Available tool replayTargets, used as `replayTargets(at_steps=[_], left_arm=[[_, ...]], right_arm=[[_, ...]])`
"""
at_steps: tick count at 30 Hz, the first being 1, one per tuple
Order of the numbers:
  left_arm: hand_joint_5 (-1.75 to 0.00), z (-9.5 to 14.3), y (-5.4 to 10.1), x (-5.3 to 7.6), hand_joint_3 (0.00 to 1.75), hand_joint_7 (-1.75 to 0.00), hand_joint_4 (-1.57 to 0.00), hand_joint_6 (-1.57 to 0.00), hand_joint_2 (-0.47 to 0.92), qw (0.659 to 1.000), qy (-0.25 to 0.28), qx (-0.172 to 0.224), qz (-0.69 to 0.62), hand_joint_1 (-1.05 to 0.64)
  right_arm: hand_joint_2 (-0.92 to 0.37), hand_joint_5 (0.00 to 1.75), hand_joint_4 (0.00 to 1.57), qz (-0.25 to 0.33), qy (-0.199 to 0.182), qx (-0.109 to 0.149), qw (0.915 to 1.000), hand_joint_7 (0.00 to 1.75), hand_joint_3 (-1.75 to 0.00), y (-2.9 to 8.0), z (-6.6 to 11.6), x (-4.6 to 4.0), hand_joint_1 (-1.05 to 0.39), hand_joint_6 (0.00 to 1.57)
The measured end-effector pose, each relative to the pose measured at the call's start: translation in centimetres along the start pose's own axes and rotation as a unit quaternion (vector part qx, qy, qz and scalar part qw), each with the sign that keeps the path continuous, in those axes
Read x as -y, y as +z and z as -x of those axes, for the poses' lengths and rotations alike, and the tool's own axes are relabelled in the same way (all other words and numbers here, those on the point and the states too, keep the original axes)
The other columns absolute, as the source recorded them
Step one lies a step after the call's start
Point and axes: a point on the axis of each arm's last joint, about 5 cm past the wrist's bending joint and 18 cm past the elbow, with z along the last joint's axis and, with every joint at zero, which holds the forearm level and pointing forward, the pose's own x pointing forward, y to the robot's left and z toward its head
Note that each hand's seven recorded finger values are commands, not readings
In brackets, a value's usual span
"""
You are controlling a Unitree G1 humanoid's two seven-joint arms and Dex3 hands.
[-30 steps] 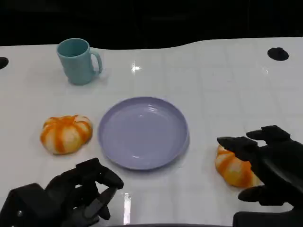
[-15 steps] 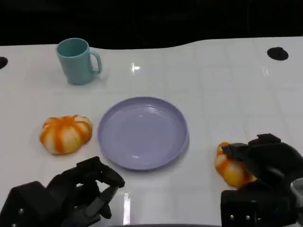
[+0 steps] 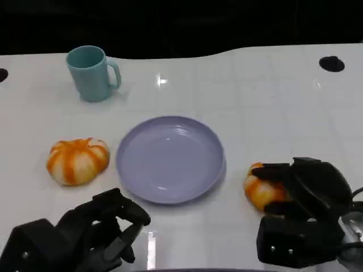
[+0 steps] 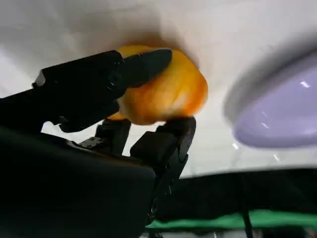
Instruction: Grasp the bread from the table and place it into the plate.
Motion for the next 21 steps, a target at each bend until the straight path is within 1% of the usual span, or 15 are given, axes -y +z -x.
replayTargets(at_steps=[2,6,9,11,13,16,21], left_arm=[[-1.75,0.0,0.0,0.0,0.48,-1.37,-0.62,-0.57,0.92,1.0,0.0,0.001,0.0,-0.41],[-1.75,0.0,0.1,0.0,0.48,-1.37,-0.62,-0.56,0.92,1.0,0.0,-0.001,0.0,-0.4],[-1.75,0.0,0.1,0.0,0.47,-1.37,-0.61,-0.56,0.92,1.0,0.0,-0.003,0.0,-0.4],[-1.75,0.0,0.1,0.0,0.47,-1.37,-0.61,-0.56,0.92,1.0,0.0,-0.002,0.0,-0.4],[-1.75,0.0,0.1,0.1,0.47,-1.37,-0.61,-0.56,0.92,1.0,0.0,-0.003,-0.002,-0.4],[-1.75,-0.1,0.1,0.2,0.47,-1.38,-0.62,-0.56,0.92,1.0,0.001,-0.002,-0.002,-0.38],[-1.75,-0.3,0.2,0.3,0.48,-1.39,-0.63,-0.56,0.92,1.0,0.002,0.0,-0.001,-0.38]], right_arm=[[-0.38,1.74,0.95,-0.01,-0.019,0.015,0.9997,1.68,-1.23,-0.1,0.0,-0.22,-0.08,0.75],[-0.36,1.75,0.95,-0.028,-0.046,0.039,0.9978,1.72,-1.27,0.1,-0.2,-0.02,-0.07,0.72],[-0.34,1.75,0.95,-0.045,-0.065,0.045,0.9959,1.74,-1.3,0.3,-0.3,0.27,-0.06,0.7],[-0.33,1.75,0.95,-0.07,-0.076,0.046,0.9935,1.75,-1.3,0.6,-0.5,0.5,-0.07,0.68],[-0.35,1.75,0.95,-0.088,-0.085,0.051,0.9913,1.75,-1.29,0.9,-0.7,0.84,-0.07,0.68],[-0.36,1.75,0.94,-0.099,-0.098,0.063,0.9883,1.75,-1.24,1.4,-1.2,1.68,-0.06,0.68],[-0.35,1.75,0.95,-0.118,-0.111,0.087,0.983,1.75,-1.25,2.4,-2.0,2.79,-0.06,0.7]])
